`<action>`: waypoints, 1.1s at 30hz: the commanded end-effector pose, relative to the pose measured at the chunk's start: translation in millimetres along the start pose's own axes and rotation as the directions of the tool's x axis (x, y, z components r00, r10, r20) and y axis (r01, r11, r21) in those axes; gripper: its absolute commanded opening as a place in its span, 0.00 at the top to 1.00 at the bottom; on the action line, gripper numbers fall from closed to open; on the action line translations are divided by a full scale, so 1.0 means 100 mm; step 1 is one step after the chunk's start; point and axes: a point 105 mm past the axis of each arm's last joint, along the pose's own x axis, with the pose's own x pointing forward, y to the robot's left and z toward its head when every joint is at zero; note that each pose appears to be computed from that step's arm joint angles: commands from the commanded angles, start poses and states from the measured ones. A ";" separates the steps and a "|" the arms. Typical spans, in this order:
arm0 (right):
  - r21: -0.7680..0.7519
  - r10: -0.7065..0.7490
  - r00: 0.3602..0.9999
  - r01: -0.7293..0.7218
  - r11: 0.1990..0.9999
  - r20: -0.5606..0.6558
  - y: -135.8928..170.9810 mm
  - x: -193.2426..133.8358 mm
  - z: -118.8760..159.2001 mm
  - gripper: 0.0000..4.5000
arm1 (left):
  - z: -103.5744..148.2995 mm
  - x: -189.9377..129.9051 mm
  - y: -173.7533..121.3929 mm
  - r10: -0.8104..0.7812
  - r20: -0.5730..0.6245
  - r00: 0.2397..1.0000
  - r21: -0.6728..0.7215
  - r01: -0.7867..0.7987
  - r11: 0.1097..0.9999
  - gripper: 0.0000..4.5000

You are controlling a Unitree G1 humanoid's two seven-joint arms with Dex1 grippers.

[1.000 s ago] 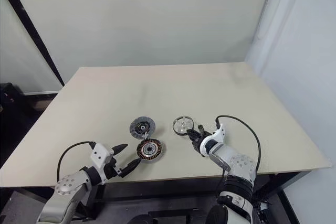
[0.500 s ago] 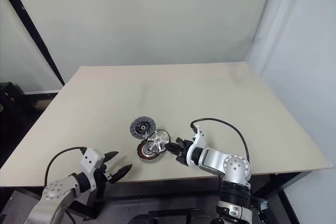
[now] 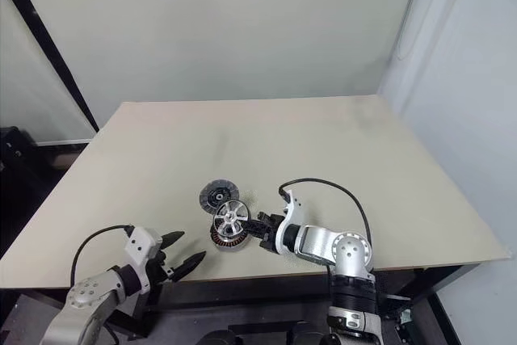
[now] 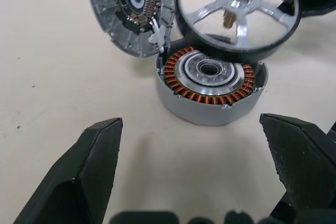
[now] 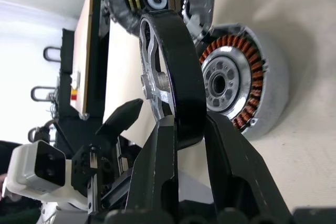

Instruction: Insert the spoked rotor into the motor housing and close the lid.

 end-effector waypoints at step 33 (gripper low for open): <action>-0.019 0.014 0.993 -0.017 1.000 -0.115 0.08 0.38 -0.44 0.75 | 0.15 0.06 -0.05 -0.009 0.050 0.999 0.041 0.007 0.999 0.00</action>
